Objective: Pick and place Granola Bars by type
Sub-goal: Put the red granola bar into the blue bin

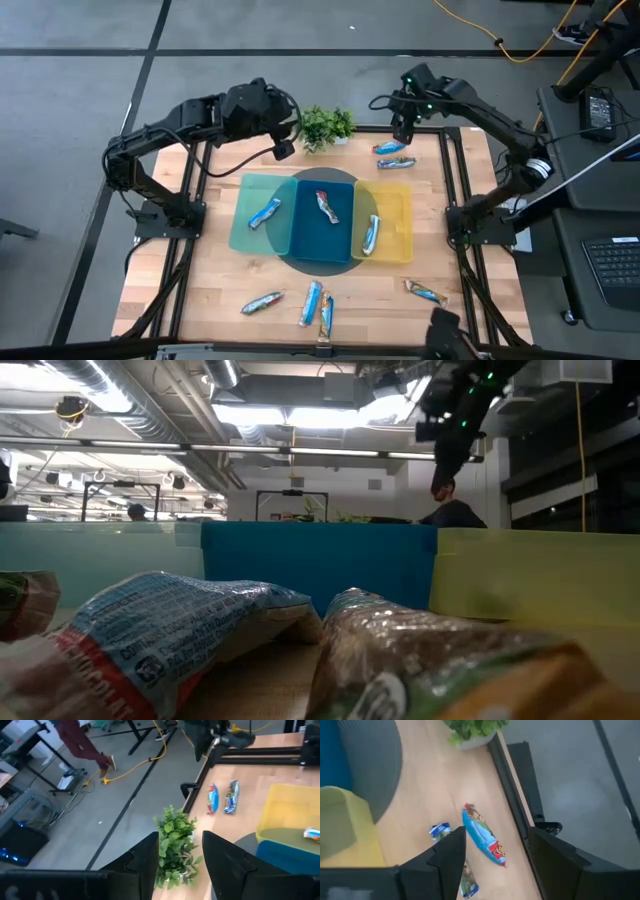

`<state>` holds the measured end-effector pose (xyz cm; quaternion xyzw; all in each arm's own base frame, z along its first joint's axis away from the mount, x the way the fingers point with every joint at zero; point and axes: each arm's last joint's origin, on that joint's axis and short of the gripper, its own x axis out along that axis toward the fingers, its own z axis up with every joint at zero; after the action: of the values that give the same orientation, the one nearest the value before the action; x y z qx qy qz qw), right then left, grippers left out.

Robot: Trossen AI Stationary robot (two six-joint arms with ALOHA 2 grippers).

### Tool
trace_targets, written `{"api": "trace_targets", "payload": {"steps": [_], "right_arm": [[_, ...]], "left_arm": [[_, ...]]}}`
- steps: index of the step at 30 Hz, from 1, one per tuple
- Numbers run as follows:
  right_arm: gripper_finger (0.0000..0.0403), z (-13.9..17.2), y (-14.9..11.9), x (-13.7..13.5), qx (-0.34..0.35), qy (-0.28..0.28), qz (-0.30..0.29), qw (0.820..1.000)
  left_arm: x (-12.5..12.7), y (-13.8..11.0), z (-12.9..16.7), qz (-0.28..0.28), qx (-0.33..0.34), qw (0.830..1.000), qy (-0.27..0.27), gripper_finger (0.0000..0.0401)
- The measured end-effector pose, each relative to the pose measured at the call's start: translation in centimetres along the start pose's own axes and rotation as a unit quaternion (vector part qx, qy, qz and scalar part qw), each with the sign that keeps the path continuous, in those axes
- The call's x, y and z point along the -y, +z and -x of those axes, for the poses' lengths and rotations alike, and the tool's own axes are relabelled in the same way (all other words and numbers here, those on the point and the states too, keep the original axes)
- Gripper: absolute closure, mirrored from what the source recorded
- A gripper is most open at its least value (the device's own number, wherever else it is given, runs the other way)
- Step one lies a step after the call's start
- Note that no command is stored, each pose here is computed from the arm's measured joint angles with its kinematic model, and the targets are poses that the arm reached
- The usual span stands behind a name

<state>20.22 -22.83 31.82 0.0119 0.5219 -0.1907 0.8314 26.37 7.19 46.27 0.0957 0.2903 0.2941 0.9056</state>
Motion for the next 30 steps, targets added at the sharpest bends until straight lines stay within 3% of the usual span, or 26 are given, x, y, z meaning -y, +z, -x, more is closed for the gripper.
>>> {"api": "trace_targets", "payload": {"steps": [10,14,20,30], "right_arm": [[0.0179,-5.5,0.1,0.8,-0.057,0.045,0.028,0.997],[0.0141,-7.3,-0.4,1.4,-0.061,0.082,0.010,0.995],[0.0081,-9.5,-1.4,2.7,-0.087,0.092,-0.026,0.992],[0.0090,-13.0,-2.0,2.7,-0.102,0.102,-0.028,0.989]], "left_arm": [[-0.1,-0.3,-0.1,0.005,-0.016,1.000,0.000,0.0257],[-0.1,-0.5,-0.1,0.007,-0.022,1.000,0.000,0.0258],[-0.1,-0.5,-0.1,0.007,-0.022,1.000,0.000,0.0258],[-0.1,-0.5,-0.1,0.007,-0.022,1.000,0.000,0.0258]]}}
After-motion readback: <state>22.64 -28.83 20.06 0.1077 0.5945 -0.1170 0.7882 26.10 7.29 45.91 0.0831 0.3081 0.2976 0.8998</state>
